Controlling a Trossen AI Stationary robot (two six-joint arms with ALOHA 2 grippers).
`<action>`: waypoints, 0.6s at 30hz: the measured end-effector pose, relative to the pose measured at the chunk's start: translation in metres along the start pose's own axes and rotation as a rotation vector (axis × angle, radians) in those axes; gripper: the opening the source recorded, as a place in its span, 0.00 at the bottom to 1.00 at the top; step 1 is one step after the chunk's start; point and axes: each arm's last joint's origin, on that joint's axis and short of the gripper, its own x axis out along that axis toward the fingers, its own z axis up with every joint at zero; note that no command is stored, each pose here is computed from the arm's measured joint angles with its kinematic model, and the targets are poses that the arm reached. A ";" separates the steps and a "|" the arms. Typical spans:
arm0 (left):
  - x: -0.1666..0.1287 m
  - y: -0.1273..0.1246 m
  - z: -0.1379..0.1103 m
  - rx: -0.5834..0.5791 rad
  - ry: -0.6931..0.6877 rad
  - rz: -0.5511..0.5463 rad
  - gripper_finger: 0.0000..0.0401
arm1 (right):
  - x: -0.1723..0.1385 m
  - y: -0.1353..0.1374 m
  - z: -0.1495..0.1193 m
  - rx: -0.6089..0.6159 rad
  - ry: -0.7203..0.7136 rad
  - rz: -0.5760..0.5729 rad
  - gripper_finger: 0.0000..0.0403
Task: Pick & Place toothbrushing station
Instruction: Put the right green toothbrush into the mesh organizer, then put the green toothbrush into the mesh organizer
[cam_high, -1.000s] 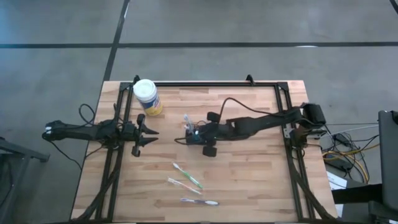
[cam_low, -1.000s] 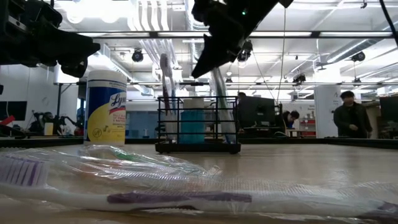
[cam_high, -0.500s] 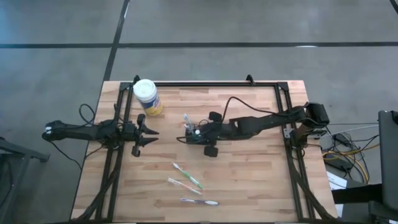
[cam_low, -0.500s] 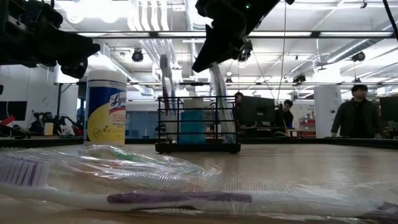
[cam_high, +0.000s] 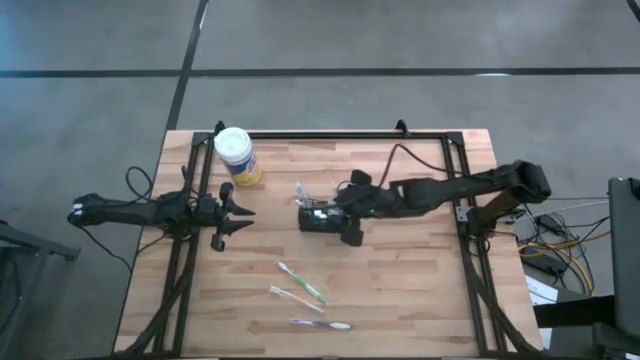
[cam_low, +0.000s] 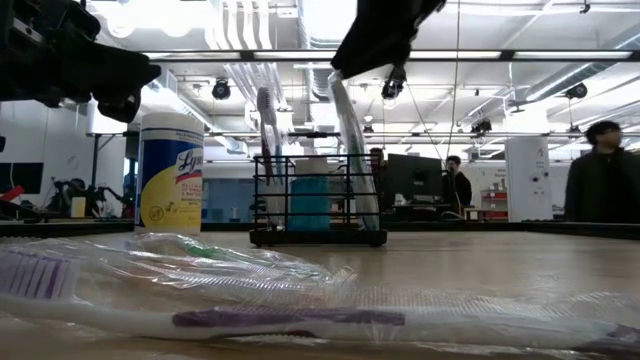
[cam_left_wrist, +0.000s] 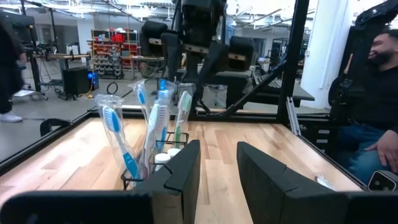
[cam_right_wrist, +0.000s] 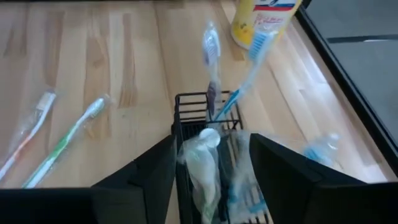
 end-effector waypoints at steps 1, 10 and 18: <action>0.000 0.000 0.000 0.000 0.000 0.000 0.28 | -0.004 -0.001 -0.002 0.002 -0.003 0.000 0.51; 0.000 0.000 0.000 0.008 0.000 0.007 0.28 | -0.051 -0.007 -0.031 0.025 -0.167 -0.056 0.50; 0.000 0.000 0.000 0.042 -0.001 0.007 0.28 | -0.091 -0.018 -0.107 0.090 -0.610 -0.014 0.39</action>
